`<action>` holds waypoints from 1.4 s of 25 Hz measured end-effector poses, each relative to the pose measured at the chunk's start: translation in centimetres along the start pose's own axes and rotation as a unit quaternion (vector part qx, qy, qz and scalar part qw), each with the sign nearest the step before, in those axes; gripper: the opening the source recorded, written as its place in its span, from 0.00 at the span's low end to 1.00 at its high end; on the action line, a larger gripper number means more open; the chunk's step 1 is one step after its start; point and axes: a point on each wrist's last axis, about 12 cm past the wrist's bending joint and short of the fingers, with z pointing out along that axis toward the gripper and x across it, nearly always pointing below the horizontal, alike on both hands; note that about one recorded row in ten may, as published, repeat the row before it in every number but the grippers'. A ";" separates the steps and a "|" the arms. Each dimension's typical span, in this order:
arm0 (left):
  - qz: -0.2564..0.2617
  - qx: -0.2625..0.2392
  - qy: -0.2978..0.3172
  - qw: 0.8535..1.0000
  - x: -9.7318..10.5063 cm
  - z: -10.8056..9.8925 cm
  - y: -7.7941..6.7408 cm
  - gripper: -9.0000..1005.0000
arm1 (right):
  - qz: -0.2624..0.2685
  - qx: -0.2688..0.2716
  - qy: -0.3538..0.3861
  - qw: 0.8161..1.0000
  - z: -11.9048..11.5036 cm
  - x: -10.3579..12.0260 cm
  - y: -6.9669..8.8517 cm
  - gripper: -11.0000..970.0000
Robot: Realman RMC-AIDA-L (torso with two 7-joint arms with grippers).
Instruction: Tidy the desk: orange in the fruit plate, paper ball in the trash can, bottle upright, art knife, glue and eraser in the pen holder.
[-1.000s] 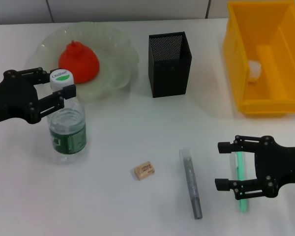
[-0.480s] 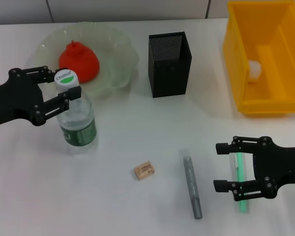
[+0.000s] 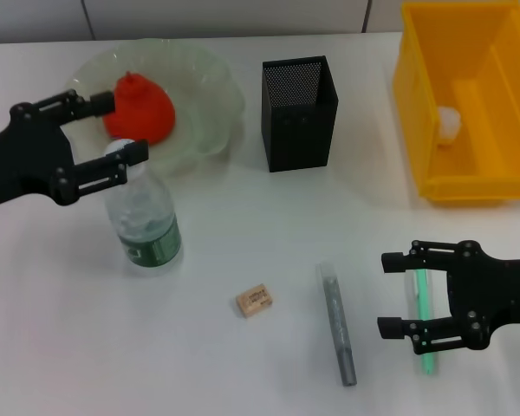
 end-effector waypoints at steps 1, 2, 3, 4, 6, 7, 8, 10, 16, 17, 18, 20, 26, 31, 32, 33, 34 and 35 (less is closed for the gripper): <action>0.003 -0.004 -0.004 1.000 -0.2 -0.2 0.1 0.57 | 0.003 -0.001 -0.001 1.000 -0.1 -0.1 0.0 0.87; 0.006 -0.008 -0.007 1.000 -0.4 -0.4 0.2 0.61 | 0.007 -0.001 -0.002 1.000 -0.2 -0.3 0.0 0.87; 0.010 -0.015 -0.010 1.000 -0.7 -1.0 0.3 0.66 | 0.013 0.002 -0.003 1.000 -0.5 -0.8 -0.1 0.87; 0.012 -0.023 -0.012 1.000 -0.9 -1.6 0.3 0.70 | 0.022 0.006 -0.002 1.000 -0.8 -1.3 -0.1 0.87; 0.012 -0.038 -0.017 0.999 -0.8 -3.1 0.1 0.80 | 0.035 0.021 0.006 0.999 -1.5 -2.6 -0.2 0.87; 0.007 -0.045 -0.019 0.999 -0.5 -3.9 -0.2 0.80 | 0.043 0.029 0.011 0.999 -1.8 -3.3 -0.3 0.87; 0.002 -0.049 -0.020 0.999 -0.1 -4.6 -0.6 0.80 | 0.050 0.037 0.017 0.998 -2.1 -4.1 -0.3 0.87; -0.001 -0.048 -0.016 0.999 0.8 -5.2 -1.4 0.80 | 0.068 0.052 0.032 0.996 -2.6 -5.5 -0.3 0.87; 0.010 0.041 -0.022 0.999 3.9 -4.0 -5.2 0.80 | 0.086 0.117 0.139 0.980 -2.5 -11.1 -0.2 0.86; 0.006 0.055 -0.021 0.998 4.3 -3.5 -5.5 0.80 | 0.094 0.133 0.166 0.973 -1.9 -12.1 -0.3 0.86; 0.000 0.065 -0.017 0.998 4.6 -3.1 -5.8 0.80 | 0.103 0.145 0.186 0.966 -1.3 -12.8 -0.4 0.86; -0.012 0.086 -0.005 0.996 5.3 -2.3 -6.1 0.80 | 0.120 0.171 0.227 0.951 0.1 -14.1 -0.6 0.86; -0.039 0.122 0.004 0.992 6.1 -0.6 -6.4 0.80 | 0.126 0.206 0.330 0.912 4.5 -14.9 -0.8 0.86; -0.041 0.130 0.007 0.991 6.3 -0.2 -6.5 0.80 | 0.133 0.235 0.373 0.888 6.6 -13.7 -0.9 0.86; -0.041 0.131 0.007 0.991 6.3 -0.1 -6.5 0.80 | 0.137 0.241 0.386 0.880 7.0 -13.3 -1.0 0.86; -0.041 0.131 0.007 0.990 6.3 -0.1 -6.5 0.80 | 0.139 0.248 0.394 0.874 7.3 -12.9 -1.1 0.86; -0.041 0.131 0.007 0.990 6.3 -0.1 -6.5 0.80 | 0.142 0.255 0.402 0.868 7.4 -12.6 -1.1 0.86; -0.041 0.132 0.007 0.990 6.3 -0.1 -6.5 0.80 | 0.145 0.262 0.406 0.863 7.5 -12.3 -1.3 0.86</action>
